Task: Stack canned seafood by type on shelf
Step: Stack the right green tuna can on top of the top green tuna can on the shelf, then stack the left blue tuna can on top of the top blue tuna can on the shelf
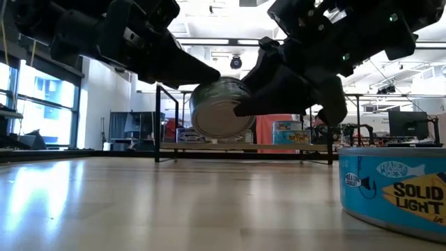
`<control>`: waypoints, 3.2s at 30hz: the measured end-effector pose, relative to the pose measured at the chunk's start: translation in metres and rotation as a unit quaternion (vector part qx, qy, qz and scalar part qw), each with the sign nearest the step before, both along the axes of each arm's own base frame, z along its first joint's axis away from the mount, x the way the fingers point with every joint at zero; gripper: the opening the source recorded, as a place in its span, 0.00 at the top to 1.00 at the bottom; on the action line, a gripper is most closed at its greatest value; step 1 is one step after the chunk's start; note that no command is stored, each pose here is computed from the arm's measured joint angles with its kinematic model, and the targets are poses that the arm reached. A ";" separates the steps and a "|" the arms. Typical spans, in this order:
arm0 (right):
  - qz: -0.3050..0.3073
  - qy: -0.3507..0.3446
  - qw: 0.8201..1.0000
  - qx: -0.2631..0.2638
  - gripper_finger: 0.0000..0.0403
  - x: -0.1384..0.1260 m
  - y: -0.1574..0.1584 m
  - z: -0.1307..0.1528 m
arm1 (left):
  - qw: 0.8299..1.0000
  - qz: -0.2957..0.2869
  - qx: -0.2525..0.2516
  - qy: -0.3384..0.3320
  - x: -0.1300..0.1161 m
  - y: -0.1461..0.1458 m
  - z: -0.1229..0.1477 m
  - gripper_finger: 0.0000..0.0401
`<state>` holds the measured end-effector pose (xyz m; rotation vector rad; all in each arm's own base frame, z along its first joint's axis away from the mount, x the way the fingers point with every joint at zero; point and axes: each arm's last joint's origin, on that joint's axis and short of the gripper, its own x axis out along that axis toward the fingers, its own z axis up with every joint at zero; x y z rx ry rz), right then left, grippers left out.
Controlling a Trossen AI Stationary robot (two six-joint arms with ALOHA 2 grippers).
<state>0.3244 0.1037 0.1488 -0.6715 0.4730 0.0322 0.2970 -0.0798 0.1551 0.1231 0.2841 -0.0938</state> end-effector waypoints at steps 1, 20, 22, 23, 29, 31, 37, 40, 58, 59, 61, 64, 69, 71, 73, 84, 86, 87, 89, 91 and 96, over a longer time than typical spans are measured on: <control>0.003 0.000 1.000 0.005 0.60 0.000 0.000 0.000 | 1.000 0.004 0.001 -0.001 0.000 0.000 0.000 1.00; -0.240 0.068 0.968 -0.023 0.71 0.030 -0.073 0.095 | 0.949 0.234 0.123 0.172 -0.065 0.031 0.033 0.96; -0.261 0.070 0.962 -0.033 0.71 0.034 -0.104 0.100 | 0.943 0.246 0.136 0.179 -0.071 0.034 0.037 0.96; -0.270 0.070 0.960 -0.033 0.71 0.035 -0.120 0.100 | 0.940 0.252 0.142 0.182 -0.074 0.035 0.038 0.96; -0.300 0.076 0.950 -0.032 0.71 0.036 -0.205 0.089 | 0.924 0.282 0.176 0.188 -0.080 0.039 0.040 0.96; -0.301 0.089 0.948 -0.046 0.71 0.039 -0.224 0.076 | 0.922 0.287 0.180 0.186 -0.080 0.039 0.040 0.96; -0.316 0.118 0.933 -0.127 0.71 0.045 -0.255 0.050 | 0.921 0.290 0.182 0.187 -0.080 0.040 0.040 0.96; -0.318 0.122 0.932 -0.123 0.71 0.042 -0.262 0.049 | 0.921 0.291 0.180 0.187 -0.080 0.040 0.040 0.96; -0.325 0.140 0.928 -0.117 0.42 0.040 -0.261 0.046 | 0.926 0.301 0.143 0.177 -0.081 0.037 0.039 0.96; -0.327 0.144 0.926 -0.124 0.42 0.040 -0.260 0.046 | 0.927 0.300 0.142 0.177 -0.081 0.037 0.039 0.96; -0.332 0.153 0.921 -0.136 0.42 0.040 -0.257 0.045 | 0.928 0.299 0.138 0.176 -0.081 0.036 0.039 0.96; -0.328 0.160 0.920 -0.139 0.42 0.041 -0.253 0.044 | 0.930 0.295 0.135 0.174 -0.081 0.034 0.039 0.96; -0.319 0.160 0.923 -0.142 0.42 0.044 -0.245 0.045 | 0.932 0.290 0.135 0.171 -0.082 0.031 0.040 0.96; -0.317 0.161 0.923 -0.145 0.42 0.044 -0.242 0.045 | 0.933 0.289 0.133 0.169 -0.082 0.030 0.040 0.96; -0.319 0.169 0.919 -0.157 0.41 0.044 -0.239 0.046 | 0.933 0.288 0.131 0.169 -0.082 0.029 0.040 0.96; -0.244 0.049 0.968 0.022 0.41 0.037 -0.193 0.099 | 0.938 0.278 0.125 0.163 -0.083 0.022 0.040 0.96; -0.162 0.024 0.978 0.130 0.41 0.041 -0.180 0.103 | 0.942 0.271 0.117 0.162 -0.084 0.019 0.040 0.96; -0.119 0.020 0.977 0.176 0.41 0.044 -0.173 0.104 | 0.945 0.258 0.110 0.166 -0.085 0.015 0.040 0.96; -0.046 0.019 0.970 0.237 0.41 0.050 -0.153 0.099 | 0.955 0.208 0.091 0.192 -0.090 0.006 0.044 0.96; -0.003 0.019 0.967 0.256 0.41 0.055 -0.131 0.090 | 0.957 0.180 0.067 0.220 -0.097 -0.002 0.050 0.96; 0.041 -0.031 0.971 0.235 0.41 0.065 -0.084 0.065 | 0.938 0.133 -0.006 0.321 -0.122 -0.021 0.056 0.97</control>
